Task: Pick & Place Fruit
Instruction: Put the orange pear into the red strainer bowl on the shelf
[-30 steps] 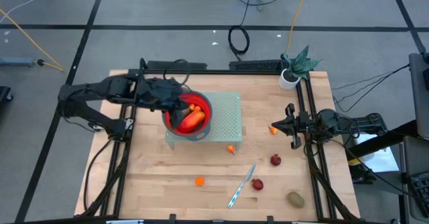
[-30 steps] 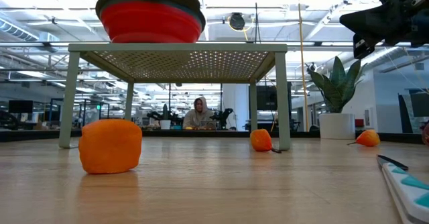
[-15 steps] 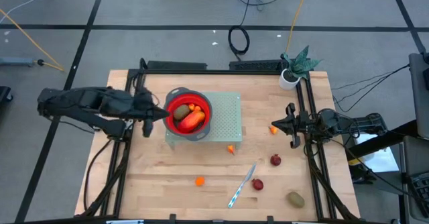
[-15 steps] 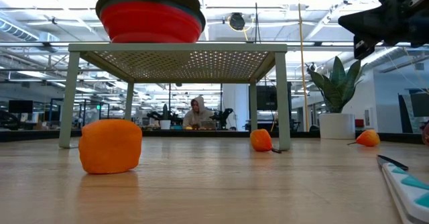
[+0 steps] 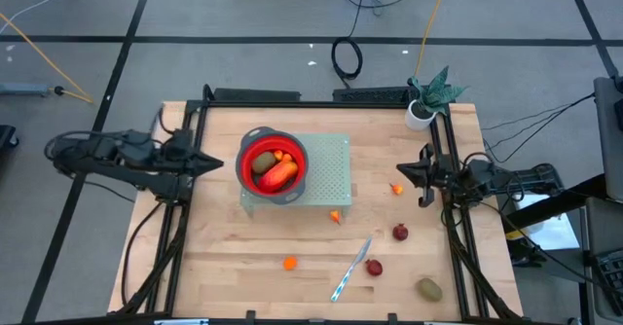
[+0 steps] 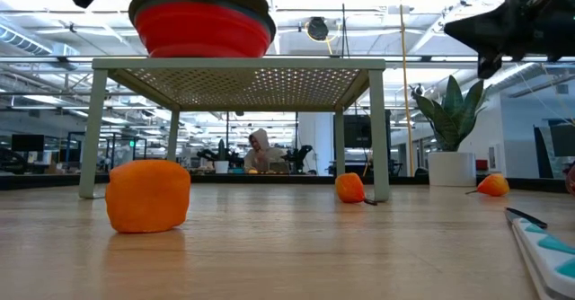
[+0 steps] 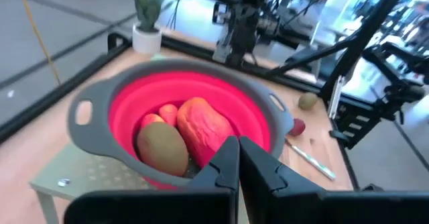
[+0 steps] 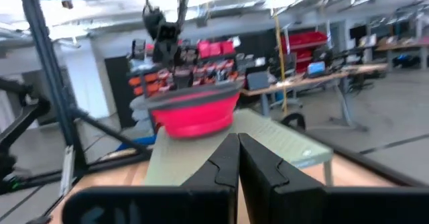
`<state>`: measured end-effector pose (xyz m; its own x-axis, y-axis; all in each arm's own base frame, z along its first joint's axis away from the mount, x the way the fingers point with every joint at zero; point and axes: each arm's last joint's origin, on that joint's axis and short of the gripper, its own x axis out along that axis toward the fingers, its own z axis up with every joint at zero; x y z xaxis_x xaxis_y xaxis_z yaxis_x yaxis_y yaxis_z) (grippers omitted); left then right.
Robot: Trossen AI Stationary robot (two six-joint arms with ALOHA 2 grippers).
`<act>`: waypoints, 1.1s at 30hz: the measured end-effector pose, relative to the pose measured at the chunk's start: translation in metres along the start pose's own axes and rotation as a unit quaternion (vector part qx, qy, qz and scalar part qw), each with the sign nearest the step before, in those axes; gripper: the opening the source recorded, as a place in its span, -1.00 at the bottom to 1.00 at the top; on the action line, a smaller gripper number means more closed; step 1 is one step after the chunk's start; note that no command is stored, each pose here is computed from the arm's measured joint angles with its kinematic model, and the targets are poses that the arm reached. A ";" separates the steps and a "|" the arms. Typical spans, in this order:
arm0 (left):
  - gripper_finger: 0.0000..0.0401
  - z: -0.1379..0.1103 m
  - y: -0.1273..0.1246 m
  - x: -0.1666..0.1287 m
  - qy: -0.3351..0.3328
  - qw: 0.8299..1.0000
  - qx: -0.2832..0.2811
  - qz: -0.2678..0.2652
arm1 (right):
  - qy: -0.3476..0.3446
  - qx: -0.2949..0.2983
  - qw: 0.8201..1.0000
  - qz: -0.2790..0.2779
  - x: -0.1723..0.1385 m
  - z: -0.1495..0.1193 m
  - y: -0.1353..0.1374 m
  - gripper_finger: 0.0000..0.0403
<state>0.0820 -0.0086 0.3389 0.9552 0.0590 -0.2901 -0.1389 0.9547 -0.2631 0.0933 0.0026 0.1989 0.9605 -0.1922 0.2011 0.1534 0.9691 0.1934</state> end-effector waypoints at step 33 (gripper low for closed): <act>-0.96 -0.078 0.030 -0.013 -0.110 0.988 0.079 -0.070 | 0.181 -0.087 0.979 -0.043 0.077 0.094 0.036 -1.00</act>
<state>0.0447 -0.0039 0.2634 0.9982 -0.0319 -0.0500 0.0249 0.9906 -0.1345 0.1507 0.0085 0.3121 0.9566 -0.2381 -0.1679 0.2451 0.9692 0.0226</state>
